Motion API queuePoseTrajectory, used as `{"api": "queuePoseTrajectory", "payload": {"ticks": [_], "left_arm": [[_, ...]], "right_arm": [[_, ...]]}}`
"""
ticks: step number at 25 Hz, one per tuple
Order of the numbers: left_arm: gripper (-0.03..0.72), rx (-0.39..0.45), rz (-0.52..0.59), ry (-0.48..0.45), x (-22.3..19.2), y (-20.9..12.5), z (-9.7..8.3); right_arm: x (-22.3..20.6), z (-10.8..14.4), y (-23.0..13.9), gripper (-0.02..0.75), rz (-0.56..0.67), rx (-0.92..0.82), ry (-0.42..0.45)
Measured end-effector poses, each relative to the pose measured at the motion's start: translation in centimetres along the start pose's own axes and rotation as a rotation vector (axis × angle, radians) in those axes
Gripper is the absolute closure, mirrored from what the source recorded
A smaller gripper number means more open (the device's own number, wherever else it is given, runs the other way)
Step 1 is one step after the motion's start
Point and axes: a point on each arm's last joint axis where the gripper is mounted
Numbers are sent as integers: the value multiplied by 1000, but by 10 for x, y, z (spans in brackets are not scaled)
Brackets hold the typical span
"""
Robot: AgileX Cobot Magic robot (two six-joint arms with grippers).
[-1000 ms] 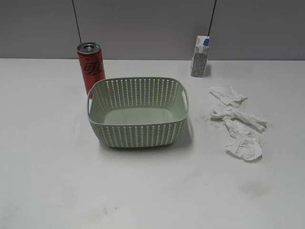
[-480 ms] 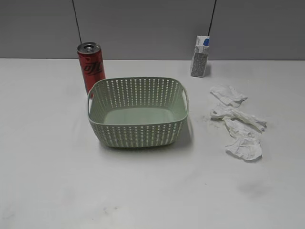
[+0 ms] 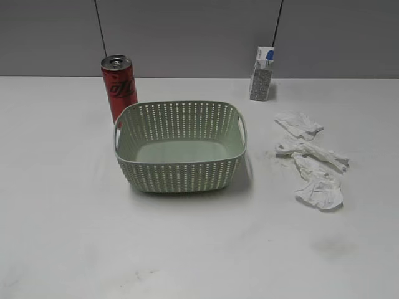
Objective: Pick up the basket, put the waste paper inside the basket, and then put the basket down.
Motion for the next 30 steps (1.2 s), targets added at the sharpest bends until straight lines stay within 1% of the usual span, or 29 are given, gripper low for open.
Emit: {"api": "queuePoseTrajectory", "payload": {"ticks": [3, 6, 10, 12, 14, 19, 24, 26, 27, 30], "left_arm": [[100, 29, -17, -39, -5, 11, -3], [100, 84, -26, -92, -19, 26, -6], [100, 174, 6, -144, -47, 45, -9], [103, 193, 44, -153, -65, 55, -8], [106, 189, 89, -161, -80, 66, -8], [108, 182, 241, -168, -128, 95, -5], [108, 198, 370, -195, -180, 126, -5], [108, 187, 414, -219, -201, 135, -10], [108, 174, 426, -237, -211, 140, -16], [108, 120, 458, -306, -235, 150, -40]], "right_arm": [[0, 0, 0, 187, 0, 0, 0], [0, 0, 0, 187, 0, 0, 0], [0, 0, 0, 187, 0, 0, 0], [0, 0, 0, 187, 0, 0, 0], [0, 0, 0, 187, 0, 0, 0], [0, 0, 0, 187, 0, 3, -4], [0, 0, 0, 187, 0, 3, -4], [0, 0, 0, 187, 0, 3, -4], [0, 0, 0, 187, 0, 3, -4], [0, 0, 0, 187, 0, 3, -4]]}}
Point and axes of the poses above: a point on each arm's last joint axis where the gripper is mounted, x pointing back along that axis away from the gripper, z along the wrist's bending axis when the last joint is at zero, y = z × x
